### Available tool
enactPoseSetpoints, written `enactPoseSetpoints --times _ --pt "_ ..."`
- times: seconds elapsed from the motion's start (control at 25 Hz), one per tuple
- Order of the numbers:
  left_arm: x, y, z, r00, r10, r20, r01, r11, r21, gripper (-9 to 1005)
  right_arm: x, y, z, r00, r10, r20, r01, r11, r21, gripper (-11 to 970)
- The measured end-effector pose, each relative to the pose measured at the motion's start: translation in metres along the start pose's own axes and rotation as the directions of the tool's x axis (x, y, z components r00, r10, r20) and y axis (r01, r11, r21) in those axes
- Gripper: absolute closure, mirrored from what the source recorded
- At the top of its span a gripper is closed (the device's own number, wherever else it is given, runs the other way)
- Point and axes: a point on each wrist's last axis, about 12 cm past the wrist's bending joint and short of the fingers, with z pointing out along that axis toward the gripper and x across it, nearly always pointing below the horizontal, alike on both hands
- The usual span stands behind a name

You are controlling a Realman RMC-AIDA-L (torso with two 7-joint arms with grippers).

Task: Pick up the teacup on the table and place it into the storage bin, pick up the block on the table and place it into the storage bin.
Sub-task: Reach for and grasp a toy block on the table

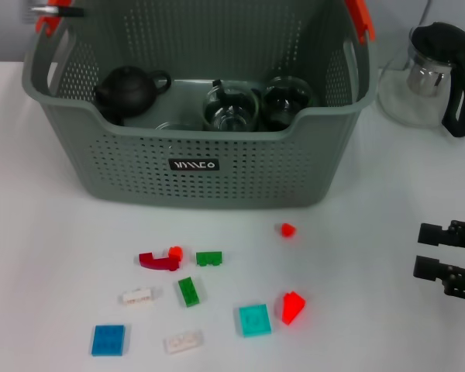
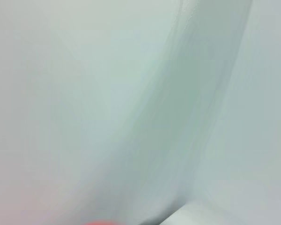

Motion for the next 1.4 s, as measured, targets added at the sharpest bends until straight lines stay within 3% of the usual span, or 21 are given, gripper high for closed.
enactPoseSetpoints --times 0.12,0.24,0.36,0.4,0.44,0.48,0.56,0.64,0.88,1.04,1.2,1.4 --pt "0.014 0.009 -0.042 0.970 -0.150 0.192 0.100 0.963 0.251 475 -0.001 0.000 0.001 1.000 -0.002 0.000 0.002 1.000 -0.001 356" --pt "0.049 0.023 -0.074 0.899 -0.313 0.307 0.120 0.849 0.515 474 -0.002 -0.001 0.001 1.000 -0.005 0.000 0.005 1.000 -0.003 355" --pt "0.087 0.030 -0.086 0.871 -0.379 0.312 0.149 0.809 0.568 474 -0.003 -0.002 0.002 1.000 -0.009 -0.001 0.009 1.000 -0.006 355" --pt "0.120 0.026 -0.088 0.883 -0.409 0.229 0.223 0.796 0.563 474 -0.003 -0.002 0.002 1.000 -0.009 -0.001 0.009 1.000 -0.006 355" --pt "0.120 0.026 -0.088 0.883 -0.409 0.229 0.223 0.796 0.563 473 -0.003 -0.002 0.003 1.000 -0.010 -0.002 0.010 1.000 -0.008 355" --pt "0.136 0.022 -0.088 0.899 -0.408 0.159 0.262 0.793 0.550 473 -0.004 -0.002 0.004 1.000 -0.012 -0.003 0.012 1.000 -0.010 355" --pt "0.162 0.012 -0.092 0.928 -0.373 0.015 0.312 0.797 0.516 473 -0.004 -0.002 0.004 1.000 -0.013 -0.004 0.013 1.000 -0.014 355" --pt "0.167 0.009 -0.098 0.954 -0.290 -0.076 0.291 0.830 0.476 473 -0.005 -0.003 0.005 1.000 -0.015 -0.005 0.014 1.000 -0.016 355" --pt "0.190 -0.004 -0.105 0.947 -0.061 -0.314 0.192 0.894 0.404 472 -0.005 -0.003 0.006 1.000 -0.016 -0.009 0.015 1.000 -0.020 355" --pt "0.214 -0.014 -0.103 0.949 0.113 -0.296 0.020 0.910 0.413 471 -0.005 -0.003 0.007 1.000 -0.016 -0.009 0.016 1.000 -0.020 356" --pt "0.238 -0.022 -0.104 0.946 0.245 -0.212 -0.143 0.904 0.404 470 -0.005 -0.003 0.007 1.000 -0.016 -0.008 0.016 1.000 -0.020 356" --pt "0.260 -0.024 -0.109 0.946 0.288 -0.150 -0.223 0.912 0.344 469 -0.006 -0.003 0.006 1.000 -0.016 -0.005 0.016 1.000 -0.017 355"
